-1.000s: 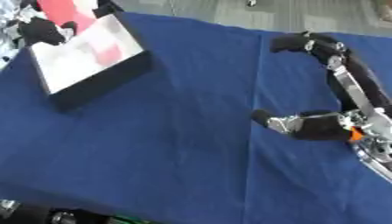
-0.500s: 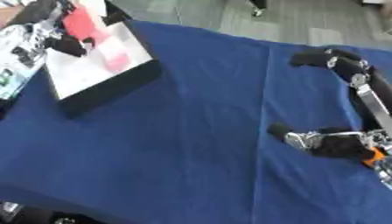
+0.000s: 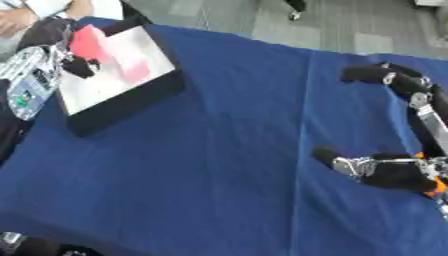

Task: Pick up the objects with one hand, pass them to the other hand, and then place them into the box on the other side of the table.

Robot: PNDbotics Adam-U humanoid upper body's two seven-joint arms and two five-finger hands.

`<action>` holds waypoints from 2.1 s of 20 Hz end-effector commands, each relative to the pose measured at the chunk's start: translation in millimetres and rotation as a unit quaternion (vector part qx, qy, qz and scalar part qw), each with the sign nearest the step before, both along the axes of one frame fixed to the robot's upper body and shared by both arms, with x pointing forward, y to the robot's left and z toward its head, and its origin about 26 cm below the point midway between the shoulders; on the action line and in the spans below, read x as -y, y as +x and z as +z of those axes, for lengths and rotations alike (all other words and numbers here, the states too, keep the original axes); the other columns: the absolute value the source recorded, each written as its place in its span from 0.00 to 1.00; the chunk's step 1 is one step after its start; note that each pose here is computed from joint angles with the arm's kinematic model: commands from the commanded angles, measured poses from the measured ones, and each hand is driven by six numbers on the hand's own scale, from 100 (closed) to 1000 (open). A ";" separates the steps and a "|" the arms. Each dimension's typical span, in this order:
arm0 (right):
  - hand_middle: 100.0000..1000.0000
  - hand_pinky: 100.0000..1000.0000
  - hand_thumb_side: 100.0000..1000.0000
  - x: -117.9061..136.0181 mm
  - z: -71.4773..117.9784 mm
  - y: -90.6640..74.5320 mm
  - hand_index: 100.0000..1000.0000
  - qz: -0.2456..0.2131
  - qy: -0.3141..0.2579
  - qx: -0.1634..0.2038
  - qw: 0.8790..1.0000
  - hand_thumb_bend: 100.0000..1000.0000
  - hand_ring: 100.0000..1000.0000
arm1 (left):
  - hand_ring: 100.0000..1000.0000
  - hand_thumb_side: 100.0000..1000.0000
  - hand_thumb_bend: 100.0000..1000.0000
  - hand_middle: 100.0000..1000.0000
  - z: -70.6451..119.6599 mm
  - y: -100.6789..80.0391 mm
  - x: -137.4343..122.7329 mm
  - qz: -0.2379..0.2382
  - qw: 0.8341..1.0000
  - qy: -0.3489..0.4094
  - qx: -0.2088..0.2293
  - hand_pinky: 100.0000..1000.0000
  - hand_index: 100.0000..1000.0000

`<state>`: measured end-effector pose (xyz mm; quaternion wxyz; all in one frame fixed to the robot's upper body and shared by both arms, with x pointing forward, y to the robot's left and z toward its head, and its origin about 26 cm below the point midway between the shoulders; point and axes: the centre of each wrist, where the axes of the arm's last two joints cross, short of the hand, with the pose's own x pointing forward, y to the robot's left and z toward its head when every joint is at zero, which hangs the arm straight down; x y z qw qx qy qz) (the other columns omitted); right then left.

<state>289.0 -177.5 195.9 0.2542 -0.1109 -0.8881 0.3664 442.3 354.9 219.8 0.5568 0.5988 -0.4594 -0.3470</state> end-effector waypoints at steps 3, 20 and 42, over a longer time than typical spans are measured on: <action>0.66 0.81 0.05 5.0 8.1 -0.6 0.79 -0.004 0.000 0.013 1.000 0.56 0.80 | 0.90 0.57 0.63 0.82 17.1 -0.5 -8.3 0.031 0.999 0.029 0.002 0.96 0.92; 0.67 0.82 0.10 27.9 16.9 3.7 0.79 -0.039 -0.029 0.002 0.999 0.57 0.80 | 0.67 0.45 0.00 0.70 62.7 -31.2 24.5 -0.037 0.991 -0.035 0.125 0.92 0.79; 0.77 0.90 0.11 137.3 79.7 -2.6 0.83 -0.108 -0.316 -0.154 0.930 0.55 0.87 | 0.74 0.74 0.00 0.73 73.4 -86.4 56.0 -0.196 0.943 -0.200 0.180 0.97 0.82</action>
